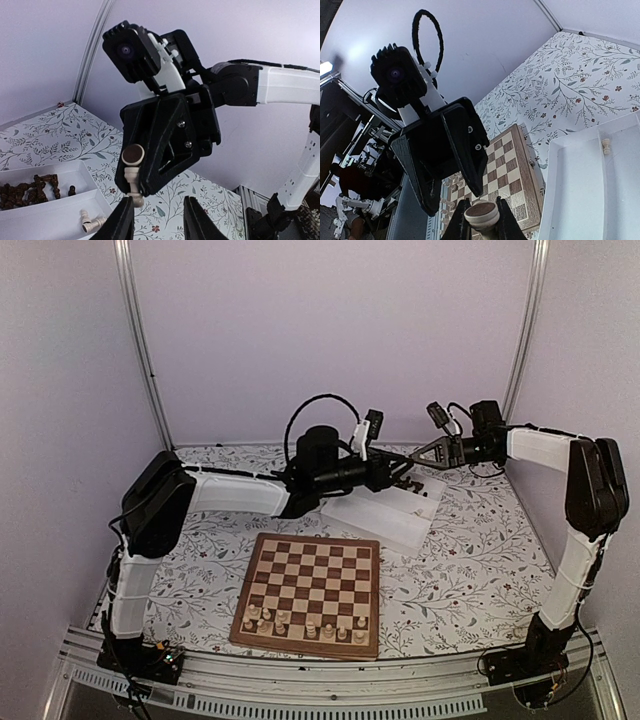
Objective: Set up the chess pieces on the board
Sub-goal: Place the chess piece on the chessboard.
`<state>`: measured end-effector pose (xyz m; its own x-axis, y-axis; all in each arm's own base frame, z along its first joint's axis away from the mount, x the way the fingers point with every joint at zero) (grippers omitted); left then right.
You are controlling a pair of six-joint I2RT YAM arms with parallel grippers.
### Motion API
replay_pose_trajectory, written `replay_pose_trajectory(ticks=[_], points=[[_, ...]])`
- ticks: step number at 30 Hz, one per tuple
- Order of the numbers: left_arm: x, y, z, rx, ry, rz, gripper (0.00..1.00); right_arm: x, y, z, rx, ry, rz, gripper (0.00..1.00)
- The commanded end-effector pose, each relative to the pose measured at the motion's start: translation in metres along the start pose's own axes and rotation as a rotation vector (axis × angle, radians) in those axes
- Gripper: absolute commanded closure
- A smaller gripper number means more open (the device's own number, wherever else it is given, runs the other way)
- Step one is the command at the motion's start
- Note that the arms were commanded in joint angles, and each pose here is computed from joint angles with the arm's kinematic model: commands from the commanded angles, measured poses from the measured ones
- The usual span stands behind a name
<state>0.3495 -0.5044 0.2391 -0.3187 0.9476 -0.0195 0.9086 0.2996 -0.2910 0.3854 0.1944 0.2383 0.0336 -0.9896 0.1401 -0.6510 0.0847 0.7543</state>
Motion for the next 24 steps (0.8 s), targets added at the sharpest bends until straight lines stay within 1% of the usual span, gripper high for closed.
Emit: replay_pose_trajectory(ticks=[1, 3, 6, 10, 12, 24], points=[[-0.009, 0.002, -0.005, 0.0, -0.018, 0.017, 0.65, 0.003, 0.018, -0.005, 0.029, -0.01, -0.041, 0.9], [-0.012, 0.005, -0.005, 0.008, -0.015, 0.014, 0.68, 0.004, 0.02, -0.004, 0.03, -0.011, -0.047, 0.9], [-0.015, 0.005, -0.005, 0.016, -0.018, 0.007, 0.69, 0.004, 0.023, -0.005, 0.033, -0.013, -0.057, 0.9], [-0.011, 0.005, -0.008, 0.013, -0.027, -0.018, 0.62, 0.005, 0.028, -0.006, 0.041, -0.015, -0.052, 0.9], [-0.008, 0.004, -0.01, 0.01, -0.034, -0.025, 0.61, 0.005, 0.028, -0.006, 0.043, -0.016, -0.049, 0.9], [-0.011, 0.003, -0.007, 0.018, -0.029, -0.018, 0.68, 0.006, 0.032, -0.003, 0.044, -0.02, -0.047, 0.88]])
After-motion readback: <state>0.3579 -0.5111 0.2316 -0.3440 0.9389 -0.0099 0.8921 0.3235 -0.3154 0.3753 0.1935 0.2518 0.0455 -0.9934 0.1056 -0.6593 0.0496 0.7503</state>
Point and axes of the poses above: each gripper's point midway between its finger pads, its own x axis back along the fingers, its own y axis along the line the jaws close on, z = x × y, the point moved 4 cm from there along x, back along the fingers, and after that the axes turned 7 degrees about -x, right-handed, at the moved point
